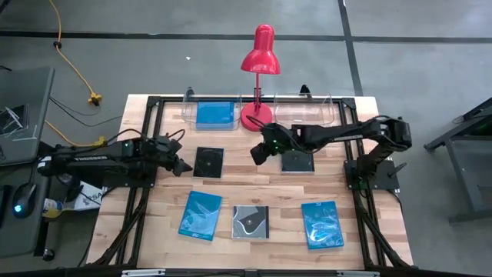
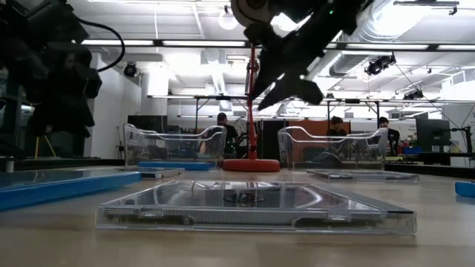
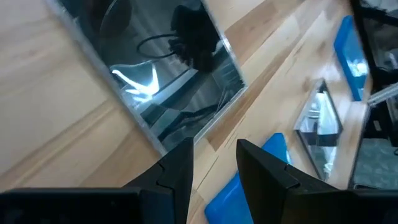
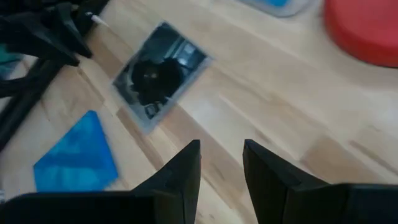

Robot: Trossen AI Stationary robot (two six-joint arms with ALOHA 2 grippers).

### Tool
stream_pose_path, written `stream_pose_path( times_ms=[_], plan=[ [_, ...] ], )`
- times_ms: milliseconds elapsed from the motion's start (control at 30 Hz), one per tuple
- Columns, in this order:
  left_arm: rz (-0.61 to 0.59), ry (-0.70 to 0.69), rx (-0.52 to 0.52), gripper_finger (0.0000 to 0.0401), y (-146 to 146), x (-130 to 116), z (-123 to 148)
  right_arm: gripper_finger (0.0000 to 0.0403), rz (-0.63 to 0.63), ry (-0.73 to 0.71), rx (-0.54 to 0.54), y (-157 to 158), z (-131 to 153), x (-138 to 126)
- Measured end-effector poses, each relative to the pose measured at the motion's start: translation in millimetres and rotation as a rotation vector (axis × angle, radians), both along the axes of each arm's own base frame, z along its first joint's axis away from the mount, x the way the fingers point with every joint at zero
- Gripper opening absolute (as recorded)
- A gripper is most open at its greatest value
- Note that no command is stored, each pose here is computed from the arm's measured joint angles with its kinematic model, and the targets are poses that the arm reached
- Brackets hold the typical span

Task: Pick & place jewel cases by type
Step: Put the left black cd case into the right transparent bin

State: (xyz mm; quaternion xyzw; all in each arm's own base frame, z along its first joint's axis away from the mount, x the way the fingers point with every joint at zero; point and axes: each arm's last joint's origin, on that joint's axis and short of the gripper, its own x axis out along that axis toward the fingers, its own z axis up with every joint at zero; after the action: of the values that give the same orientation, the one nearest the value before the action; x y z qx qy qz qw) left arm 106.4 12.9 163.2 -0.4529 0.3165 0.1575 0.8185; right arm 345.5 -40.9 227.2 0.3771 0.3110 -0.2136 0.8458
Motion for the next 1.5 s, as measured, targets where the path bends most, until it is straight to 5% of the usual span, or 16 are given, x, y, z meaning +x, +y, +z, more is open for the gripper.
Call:
stream_pose_path(
  times_ms=[300, 833, 1267, 1500],
  plan=[
    [0.159, 0.147, -0.034, 0.0120, -2.7, 8.8, -13.3, 0.0103, -0.017, -0.072, 0.089, -2.5, -24.9, 22.9],
    [0.158, 0.291, -0.018, 0.0120, 0.2, 34.4, -37.4, 0.0107, -0.018, -0.097, 0.124, -2.9, -40.4, 33.3],
    [0.142, 0.215, 0.008, 0.0120, 1.5, 45.5, -37.6, 0.0226, -0.038, -0.071, 0.107, -3.2, -42.3, 31.8],
    [0.164, 0.142, -0.016, 0.0120, 1.9, 51.2, -34.3, 0.0252, -0.126, -0.014, 0.173, -3.9, -59.2, 33.0]
  ],
)
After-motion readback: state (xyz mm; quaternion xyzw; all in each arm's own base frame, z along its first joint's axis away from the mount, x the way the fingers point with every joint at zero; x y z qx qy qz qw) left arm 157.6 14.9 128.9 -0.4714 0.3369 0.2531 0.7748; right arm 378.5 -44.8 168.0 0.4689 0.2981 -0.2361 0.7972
